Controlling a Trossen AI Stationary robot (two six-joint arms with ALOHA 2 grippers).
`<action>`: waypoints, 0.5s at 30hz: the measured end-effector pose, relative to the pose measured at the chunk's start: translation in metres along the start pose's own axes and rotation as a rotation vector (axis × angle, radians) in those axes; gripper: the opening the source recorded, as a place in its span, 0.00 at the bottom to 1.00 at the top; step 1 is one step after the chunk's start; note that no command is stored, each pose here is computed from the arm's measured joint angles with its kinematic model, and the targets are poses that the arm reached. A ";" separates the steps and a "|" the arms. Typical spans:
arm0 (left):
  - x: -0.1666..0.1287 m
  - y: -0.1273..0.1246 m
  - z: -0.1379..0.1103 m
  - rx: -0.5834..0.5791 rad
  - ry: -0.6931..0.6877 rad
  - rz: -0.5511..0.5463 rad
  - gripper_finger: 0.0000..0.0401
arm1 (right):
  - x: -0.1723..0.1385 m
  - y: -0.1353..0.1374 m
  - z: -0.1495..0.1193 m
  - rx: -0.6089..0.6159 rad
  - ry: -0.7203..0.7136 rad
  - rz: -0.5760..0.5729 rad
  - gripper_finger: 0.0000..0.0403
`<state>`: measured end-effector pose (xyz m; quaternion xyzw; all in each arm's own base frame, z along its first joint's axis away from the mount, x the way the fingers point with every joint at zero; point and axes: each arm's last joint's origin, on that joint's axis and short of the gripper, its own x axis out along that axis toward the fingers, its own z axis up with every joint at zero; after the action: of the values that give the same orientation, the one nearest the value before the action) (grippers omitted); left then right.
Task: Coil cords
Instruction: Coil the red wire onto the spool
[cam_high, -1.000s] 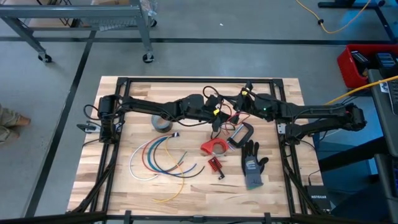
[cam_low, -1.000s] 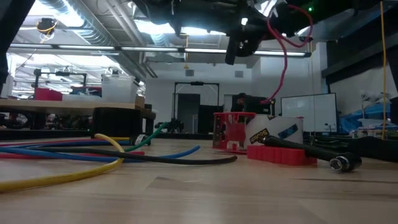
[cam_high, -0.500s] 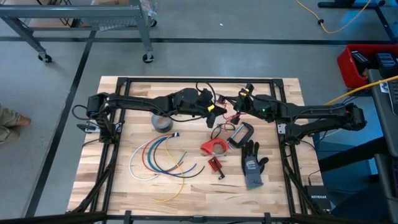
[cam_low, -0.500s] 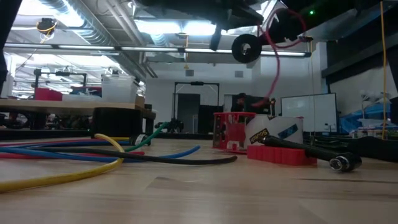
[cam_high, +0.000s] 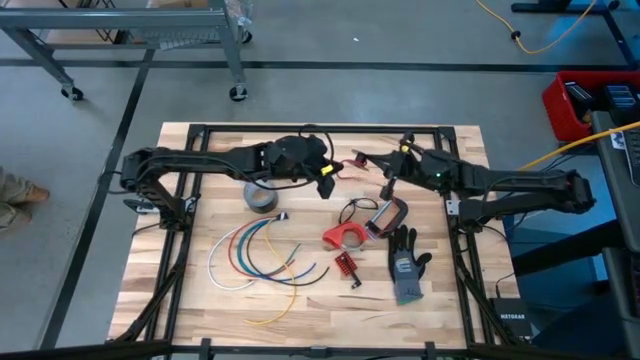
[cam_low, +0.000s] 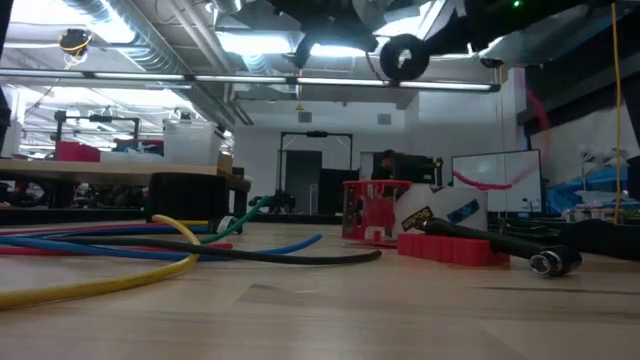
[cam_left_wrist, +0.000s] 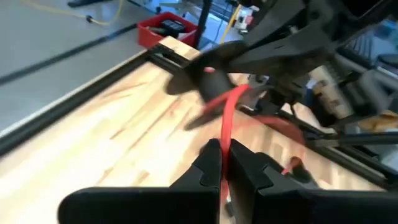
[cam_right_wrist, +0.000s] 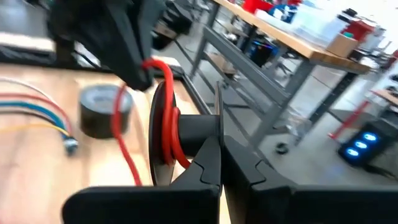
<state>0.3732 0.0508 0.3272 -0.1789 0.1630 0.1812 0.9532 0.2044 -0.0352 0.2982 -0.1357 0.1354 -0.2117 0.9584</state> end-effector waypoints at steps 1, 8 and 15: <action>0.000 0.000 0.000 0.010 -0.004 0.007 0.00 | -0.002 0.000 0.001 0.014 -0.013 0.019 0.01; 0.000 0.002 0.001 0.047 -0.004 0.015 0.00 | -0.013 -0.002 0.007 0.065 -0.082 0.120 0.01; -0.001 0.000 0.002 0.056 -0.016 0.007 0.00 | -0.015 -0.005 0.016 0.126 -0.176 0.134 0.01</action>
<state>0.3732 0.0512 0.3289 -0.1500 0.1613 0.1812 0.9585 0.1942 -0.0293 0.3176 -0.0840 0.0460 -0.1427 0.9851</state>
